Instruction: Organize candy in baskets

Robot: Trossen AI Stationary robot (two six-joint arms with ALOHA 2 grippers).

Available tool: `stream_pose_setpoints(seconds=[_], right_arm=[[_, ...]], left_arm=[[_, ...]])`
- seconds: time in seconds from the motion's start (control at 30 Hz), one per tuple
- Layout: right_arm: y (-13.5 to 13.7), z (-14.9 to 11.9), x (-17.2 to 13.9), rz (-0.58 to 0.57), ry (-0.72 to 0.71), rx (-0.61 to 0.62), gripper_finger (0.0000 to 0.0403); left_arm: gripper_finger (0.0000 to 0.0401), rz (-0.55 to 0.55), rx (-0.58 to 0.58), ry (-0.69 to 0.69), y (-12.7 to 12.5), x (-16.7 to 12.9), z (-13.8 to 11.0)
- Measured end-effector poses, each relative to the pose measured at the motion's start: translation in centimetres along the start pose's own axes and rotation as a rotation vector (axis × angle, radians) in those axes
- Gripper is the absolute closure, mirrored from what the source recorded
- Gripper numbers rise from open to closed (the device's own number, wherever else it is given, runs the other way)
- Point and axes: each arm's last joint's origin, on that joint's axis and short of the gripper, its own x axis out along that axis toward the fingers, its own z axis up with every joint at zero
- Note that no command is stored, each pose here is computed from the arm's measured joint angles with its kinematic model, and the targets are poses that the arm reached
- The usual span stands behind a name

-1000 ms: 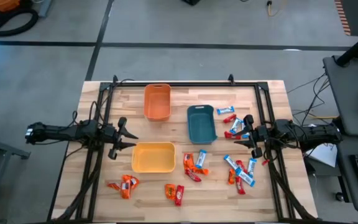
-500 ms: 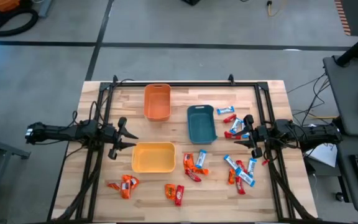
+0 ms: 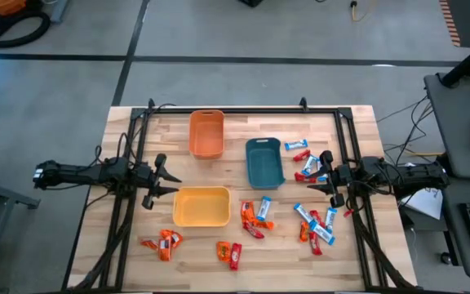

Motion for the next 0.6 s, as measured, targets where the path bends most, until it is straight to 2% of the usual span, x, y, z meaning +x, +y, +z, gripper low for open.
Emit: stream_pose_setpoints(seconds=[0.1,0.17,0.2,0.27,0.43,0.6], right_arm=[[0.0,0.0,0.0,0.000,0.000,0.000,0.0275],[0.0,0.0,0.0,0.000,0.000,0.000,0.0275],[0.0,0.0,0.0,-0.009,-0.001,-0.002,0.0275],[-0.2,0.1,0.0,-0.060,-0.009,0.006,0.0275],[-0.6,0.6,-0.1,-0.174,-0.082,0.285,0.0275],[-0.8,0.8,-0.2,-0.259,-0.140,0.527,0.0275]], left_arm=[[0.0283,0.000,0.008,0.000,0.0,0.0,0.0],[0.0283,0.000,0.060,-0.025,0.0,0.0,0.2],[0.0283,0.000,0.062,-0.064,0.0,0.0,0.6],[0.0283,-0.013,-0.008,-0.177,-0.1,-0.1,1.7],[0.0283,-0.067,-0.179,-0.413,-0.3,-0.8,3.9],[0.0283,-0.095,-0.168,-0.570,-0.4,-1.5,5.3]])
